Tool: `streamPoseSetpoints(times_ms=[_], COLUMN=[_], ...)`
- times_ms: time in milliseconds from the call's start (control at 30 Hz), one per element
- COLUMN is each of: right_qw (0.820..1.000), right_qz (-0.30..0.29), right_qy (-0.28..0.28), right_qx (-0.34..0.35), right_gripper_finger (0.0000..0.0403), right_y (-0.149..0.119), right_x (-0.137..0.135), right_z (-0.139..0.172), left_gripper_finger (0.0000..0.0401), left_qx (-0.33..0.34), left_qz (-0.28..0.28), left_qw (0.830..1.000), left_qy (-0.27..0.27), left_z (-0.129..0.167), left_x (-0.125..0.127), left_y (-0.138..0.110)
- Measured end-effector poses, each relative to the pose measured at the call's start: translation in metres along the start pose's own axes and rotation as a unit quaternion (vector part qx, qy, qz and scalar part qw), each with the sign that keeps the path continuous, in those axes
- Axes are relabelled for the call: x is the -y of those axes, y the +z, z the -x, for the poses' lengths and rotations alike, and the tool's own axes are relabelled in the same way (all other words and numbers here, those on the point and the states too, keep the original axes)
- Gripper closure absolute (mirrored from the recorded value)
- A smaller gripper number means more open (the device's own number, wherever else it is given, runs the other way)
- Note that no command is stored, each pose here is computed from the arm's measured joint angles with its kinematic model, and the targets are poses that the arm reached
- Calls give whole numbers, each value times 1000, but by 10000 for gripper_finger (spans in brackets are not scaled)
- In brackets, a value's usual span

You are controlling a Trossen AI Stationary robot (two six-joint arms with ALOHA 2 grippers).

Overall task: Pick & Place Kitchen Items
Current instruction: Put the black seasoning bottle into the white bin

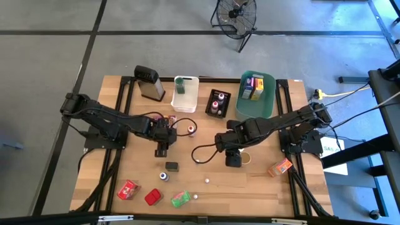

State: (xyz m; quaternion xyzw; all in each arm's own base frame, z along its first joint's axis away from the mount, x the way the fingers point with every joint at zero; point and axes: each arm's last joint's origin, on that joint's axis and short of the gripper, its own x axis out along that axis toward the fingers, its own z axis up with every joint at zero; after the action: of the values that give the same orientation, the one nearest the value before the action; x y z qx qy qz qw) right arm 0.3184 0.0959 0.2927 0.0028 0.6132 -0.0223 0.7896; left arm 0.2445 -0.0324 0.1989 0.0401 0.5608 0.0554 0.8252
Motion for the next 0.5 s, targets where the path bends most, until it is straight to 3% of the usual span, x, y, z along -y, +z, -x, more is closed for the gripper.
streamPoseSetpoints(times_ms=[233,500], right_qw=[1000,999], right_qz=[1,5], right_qy=[4,-30], right_qx=[1,12], right_gripper_finger=[231,231], right_y=[-4,-14], right_x=[-12,-32], right_z=[1,4], left_gripper_finger=[201,200], left_qx=[-2,-6], left_qz=[-22,-37], left_qw=[1000,997], left_qy=[20,60], left_z=[32,70], left_x=[-4,-22], left_y=[20,40])
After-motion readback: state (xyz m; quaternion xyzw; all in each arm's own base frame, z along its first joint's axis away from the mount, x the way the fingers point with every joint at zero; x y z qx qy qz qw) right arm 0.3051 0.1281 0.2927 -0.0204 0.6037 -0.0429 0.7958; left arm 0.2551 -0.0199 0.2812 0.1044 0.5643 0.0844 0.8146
